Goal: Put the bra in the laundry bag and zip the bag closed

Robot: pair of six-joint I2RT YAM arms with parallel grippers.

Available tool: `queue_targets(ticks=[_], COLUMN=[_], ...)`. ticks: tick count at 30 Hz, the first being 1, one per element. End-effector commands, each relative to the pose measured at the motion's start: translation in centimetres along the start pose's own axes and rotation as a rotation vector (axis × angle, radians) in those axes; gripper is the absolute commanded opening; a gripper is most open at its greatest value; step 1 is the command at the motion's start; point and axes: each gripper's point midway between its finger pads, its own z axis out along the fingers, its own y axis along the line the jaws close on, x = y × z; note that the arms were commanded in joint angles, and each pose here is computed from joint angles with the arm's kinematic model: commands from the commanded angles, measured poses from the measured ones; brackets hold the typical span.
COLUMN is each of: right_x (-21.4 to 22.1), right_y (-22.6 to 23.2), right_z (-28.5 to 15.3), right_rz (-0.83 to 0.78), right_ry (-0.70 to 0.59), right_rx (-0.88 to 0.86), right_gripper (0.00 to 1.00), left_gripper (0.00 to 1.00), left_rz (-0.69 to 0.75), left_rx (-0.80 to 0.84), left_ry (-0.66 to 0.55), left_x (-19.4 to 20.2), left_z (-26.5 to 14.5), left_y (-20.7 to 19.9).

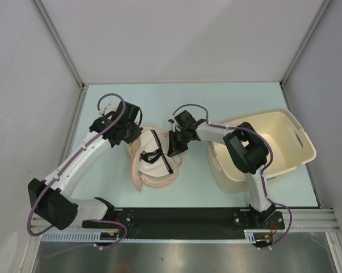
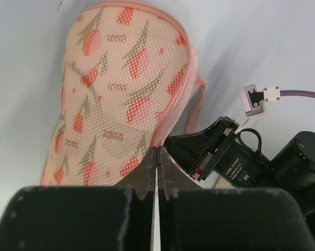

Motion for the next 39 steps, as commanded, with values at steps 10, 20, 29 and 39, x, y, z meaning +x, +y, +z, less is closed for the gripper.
queue_targets(ticks=[10, 20, 29, 39], right_x=[0.7, 1.0, 1.1, 0.6], right_y=[-0.8, -1.5, -2.2, -1.6], right_z=[1.2, 1.2, 0.6, -0.3], right_rz=[0.064, 0.098, 0.132, 0.100], right_ry=[0.018, 0.034, 0.040, 0.033], right_rx=[-0.025, -0.021, -0.020, -0.007], right_gripper=[0.12, 0.12, 0.12, 0.12], left_gripper=[0.00, 0.00, 0.00, 0.39], left_rz=[-0.052, 0.053, 0.182, 0.237], left_rx=[0.092, 0.130, 0.159, 0.345], left_ry=[0.003, 0.059, 0.121, 0.123], left_x=[1.9, 6.3, 8.8, 8.2], left_z=[4.0, 8.9, 11.7, 8.4], left_y=[-7.1, -11.6, -11.4, -9.9])
